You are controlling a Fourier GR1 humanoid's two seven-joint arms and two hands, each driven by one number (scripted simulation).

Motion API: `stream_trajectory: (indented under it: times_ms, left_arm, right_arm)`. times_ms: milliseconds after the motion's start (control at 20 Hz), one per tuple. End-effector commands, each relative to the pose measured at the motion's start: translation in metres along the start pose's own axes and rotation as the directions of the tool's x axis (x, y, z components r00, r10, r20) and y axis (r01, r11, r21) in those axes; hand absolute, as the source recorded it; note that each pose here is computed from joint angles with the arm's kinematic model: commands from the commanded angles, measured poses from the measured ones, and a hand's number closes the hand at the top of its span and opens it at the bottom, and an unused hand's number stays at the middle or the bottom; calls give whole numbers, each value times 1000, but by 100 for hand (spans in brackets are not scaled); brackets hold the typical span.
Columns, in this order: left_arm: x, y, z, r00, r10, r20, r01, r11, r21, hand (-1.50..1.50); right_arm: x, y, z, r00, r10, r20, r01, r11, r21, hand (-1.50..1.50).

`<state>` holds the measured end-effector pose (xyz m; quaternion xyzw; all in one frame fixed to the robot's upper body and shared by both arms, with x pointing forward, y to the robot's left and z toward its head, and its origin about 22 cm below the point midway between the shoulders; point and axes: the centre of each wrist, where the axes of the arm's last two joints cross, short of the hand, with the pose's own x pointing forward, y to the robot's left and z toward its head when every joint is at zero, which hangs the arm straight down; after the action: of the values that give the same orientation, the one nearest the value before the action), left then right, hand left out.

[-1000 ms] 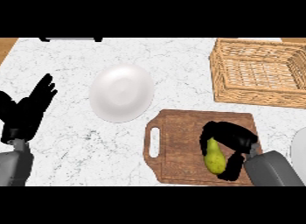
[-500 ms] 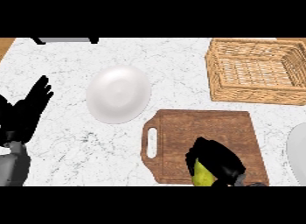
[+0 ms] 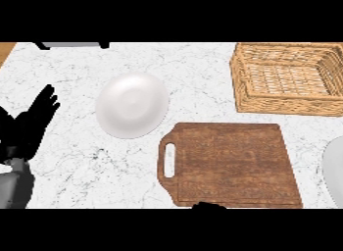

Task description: Pick the pear from the cutting board and place it in the basket

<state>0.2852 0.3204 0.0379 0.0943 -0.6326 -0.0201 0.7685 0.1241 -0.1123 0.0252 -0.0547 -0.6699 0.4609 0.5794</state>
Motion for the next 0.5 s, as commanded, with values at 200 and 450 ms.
stream_trajectory:
  times_ms: [200,450]
  left_arm:
    - [0,1,5,1000,-26,5,26,1000,-10,0]
    - [11,8,-5,1000,-17,8,17,1000,0,0]
  right_arm:
    - [70,-34,44,985,-59,162,111,937,-332,150]
    - [74,-65,52,995,-29,93,67,899,-432,150]
